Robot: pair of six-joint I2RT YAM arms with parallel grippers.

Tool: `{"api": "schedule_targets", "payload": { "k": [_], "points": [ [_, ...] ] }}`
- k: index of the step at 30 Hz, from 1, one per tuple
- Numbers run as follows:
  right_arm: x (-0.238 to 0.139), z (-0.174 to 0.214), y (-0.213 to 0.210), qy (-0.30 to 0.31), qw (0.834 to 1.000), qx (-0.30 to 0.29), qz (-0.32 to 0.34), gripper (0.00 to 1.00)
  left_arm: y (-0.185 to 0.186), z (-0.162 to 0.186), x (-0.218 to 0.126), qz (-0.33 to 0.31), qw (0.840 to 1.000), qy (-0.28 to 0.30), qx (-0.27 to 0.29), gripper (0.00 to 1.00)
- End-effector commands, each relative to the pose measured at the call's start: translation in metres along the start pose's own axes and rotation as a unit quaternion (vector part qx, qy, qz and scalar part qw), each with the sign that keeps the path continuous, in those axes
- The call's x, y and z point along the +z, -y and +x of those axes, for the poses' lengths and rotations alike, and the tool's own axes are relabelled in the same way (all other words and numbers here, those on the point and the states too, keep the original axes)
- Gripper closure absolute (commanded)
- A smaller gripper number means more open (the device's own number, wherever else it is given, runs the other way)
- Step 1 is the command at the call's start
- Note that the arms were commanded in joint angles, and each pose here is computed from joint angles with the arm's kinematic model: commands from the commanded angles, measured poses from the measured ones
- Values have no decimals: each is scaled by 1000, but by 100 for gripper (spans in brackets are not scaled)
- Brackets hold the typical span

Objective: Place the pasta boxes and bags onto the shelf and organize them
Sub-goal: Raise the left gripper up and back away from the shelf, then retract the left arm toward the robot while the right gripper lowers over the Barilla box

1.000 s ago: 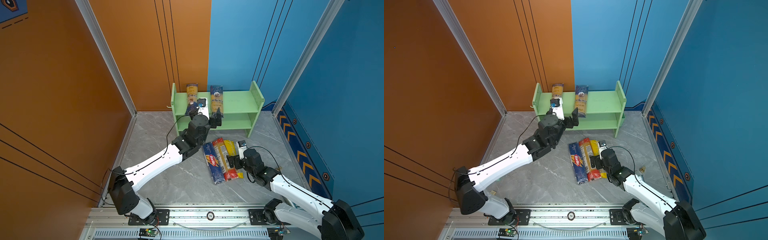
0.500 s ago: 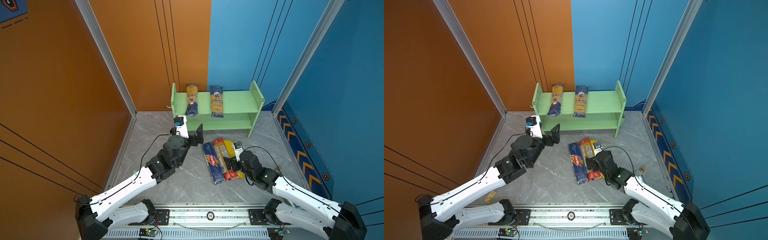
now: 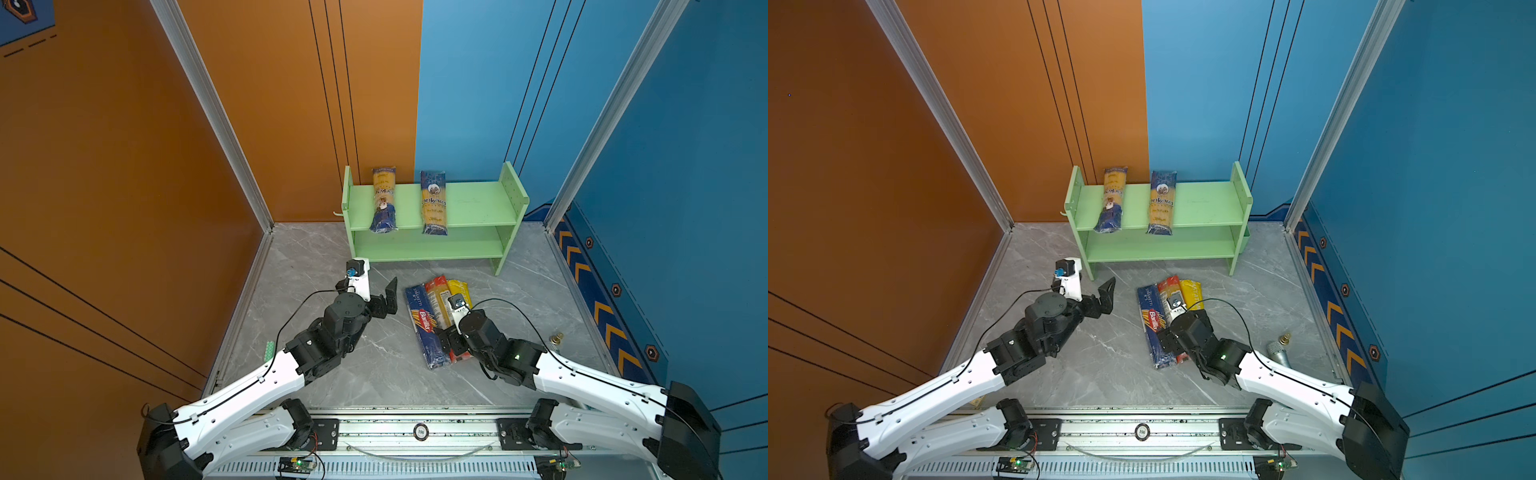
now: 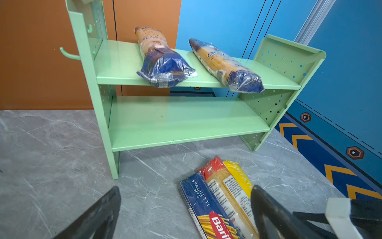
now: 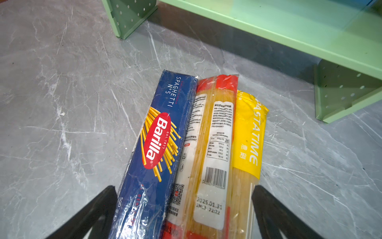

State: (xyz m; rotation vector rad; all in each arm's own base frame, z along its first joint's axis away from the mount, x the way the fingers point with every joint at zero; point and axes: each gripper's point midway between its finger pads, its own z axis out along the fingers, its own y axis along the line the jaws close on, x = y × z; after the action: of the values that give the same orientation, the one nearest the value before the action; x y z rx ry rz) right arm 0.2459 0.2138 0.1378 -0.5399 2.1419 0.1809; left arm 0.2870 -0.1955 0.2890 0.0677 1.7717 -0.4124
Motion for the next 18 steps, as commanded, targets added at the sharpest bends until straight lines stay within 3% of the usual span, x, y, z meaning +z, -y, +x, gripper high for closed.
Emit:
{"api": "schedule_targets", "payload": {
  "k": [1, 10, 18],
  "points": [
    [1, -8, -7, 3, 1000, 16, 7, 0, -7, 8, -4, 5, 1000, -8, -15, 2],
    [14, 2, -23, -13, 999, -11, 41, 0, -25, 34, -7, -6, 999, -34, -38, 2],
    [11, 7, 9, -26, 987, -38, 152, 0, -31, 54, -5, -10, 997, -60, -44, 2]
  ]
}}
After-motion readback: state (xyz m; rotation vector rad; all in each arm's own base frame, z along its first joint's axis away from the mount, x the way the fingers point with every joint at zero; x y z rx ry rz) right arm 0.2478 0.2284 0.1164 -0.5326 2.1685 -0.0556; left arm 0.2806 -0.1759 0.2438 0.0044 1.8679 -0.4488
